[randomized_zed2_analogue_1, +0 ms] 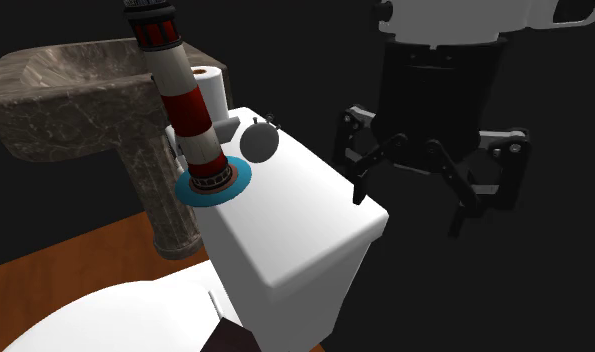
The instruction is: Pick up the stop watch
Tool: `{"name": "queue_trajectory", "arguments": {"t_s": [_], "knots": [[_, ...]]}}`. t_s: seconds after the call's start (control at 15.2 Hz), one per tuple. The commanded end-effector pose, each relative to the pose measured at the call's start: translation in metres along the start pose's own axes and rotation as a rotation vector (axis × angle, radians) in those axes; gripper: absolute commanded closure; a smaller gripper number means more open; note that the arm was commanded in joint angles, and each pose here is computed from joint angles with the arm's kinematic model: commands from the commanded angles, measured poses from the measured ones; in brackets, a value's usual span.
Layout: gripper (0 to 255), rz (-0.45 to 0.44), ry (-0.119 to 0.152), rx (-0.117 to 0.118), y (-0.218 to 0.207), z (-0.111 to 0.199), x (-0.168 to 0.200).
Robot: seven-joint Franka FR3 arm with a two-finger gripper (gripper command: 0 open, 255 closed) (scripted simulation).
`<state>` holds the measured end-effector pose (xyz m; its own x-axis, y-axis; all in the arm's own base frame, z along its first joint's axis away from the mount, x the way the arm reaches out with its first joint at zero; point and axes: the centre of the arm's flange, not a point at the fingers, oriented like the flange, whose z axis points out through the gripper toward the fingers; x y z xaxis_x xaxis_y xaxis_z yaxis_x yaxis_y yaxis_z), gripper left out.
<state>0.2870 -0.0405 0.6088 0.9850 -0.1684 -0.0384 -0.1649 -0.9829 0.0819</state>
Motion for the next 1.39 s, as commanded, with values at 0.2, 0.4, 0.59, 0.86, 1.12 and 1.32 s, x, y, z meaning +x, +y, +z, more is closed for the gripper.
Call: {"name": "queue_trajectory", "arguments": {"t_s": [0.2,0.4,0.59,0.86,1.12,1.32], "knots": [[0,0.043,-0.01,0.002,-0.038,-0.005,0.01],[0,0.085,-0.021,0.005,-0.076,-0.01,0.022],[0,0.128,-0.031,0.007,-0.113,-0.015,0.035],[0,0.185,-0.045,0.01,-0.161,-0.021,0.055],[0,0.242,-0.059,0.013,-0.208,-0.027,0.078],[0,0.284,-0.069,0.015,-0.242,-0.032,0.097]]}}
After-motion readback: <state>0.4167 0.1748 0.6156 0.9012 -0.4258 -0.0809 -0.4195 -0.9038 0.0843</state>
